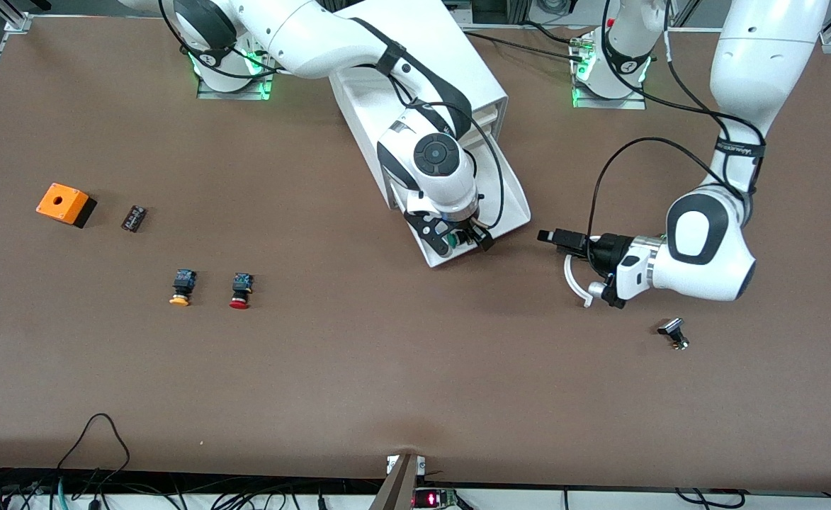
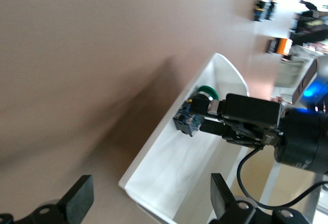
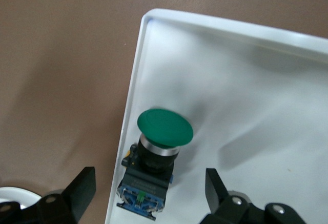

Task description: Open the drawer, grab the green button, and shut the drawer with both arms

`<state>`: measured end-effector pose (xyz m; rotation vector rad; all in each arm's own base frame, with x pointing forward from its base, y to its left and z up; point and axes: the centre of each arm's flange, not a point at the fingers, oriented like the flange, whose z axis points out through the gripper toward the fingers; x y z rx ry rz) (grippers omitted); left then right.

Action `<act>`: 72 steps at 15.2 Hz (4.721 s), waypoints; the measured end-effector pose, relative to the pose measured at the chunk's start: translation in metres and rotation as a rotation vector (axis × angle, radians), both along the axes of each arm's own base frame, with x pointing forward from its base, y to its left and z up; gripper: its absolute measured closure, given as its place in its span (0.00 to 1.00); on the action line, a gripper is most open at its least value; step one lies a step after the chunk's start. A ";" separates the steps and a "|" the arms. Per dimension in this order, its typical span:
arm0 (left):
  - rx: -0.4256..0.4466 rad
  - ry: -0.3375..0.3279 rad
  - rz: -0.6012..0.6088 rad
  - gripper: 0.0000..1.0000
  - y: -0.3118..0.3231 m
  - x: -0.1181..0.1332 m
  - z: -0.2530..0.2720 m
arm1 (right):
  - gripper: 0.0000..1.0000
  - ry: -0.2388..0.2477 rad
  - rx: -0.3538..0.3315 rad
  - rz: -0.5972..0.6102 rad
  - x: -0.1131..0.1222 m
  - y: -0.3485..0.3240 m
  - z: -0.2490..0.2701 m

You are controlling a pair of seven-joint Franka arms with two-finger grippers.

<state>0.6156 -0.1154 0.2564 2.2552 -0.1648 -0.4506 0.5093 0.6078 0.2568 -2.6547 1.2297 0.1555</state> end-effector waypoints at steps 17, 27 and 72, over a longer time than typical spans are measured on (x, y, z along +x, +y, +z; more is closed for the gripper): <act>0.754 0.234 0.228 0.00 -0.015 0.016 0.051 | 0.57 -0.001 -0.041 0.189 0.036 -0.037 0.094; 0.831 0.032 0.533 0.00 -0.151 -0.012 -0.029 | 0.57 0.022 -0.085 0.820 0.136 -0.215 0.119; 0.843 0.301 0.123 0.00 -0.300 -0.181 -0.061 | 0.00 -0.199 -0.233 0.914 0.086 -0.548 0.275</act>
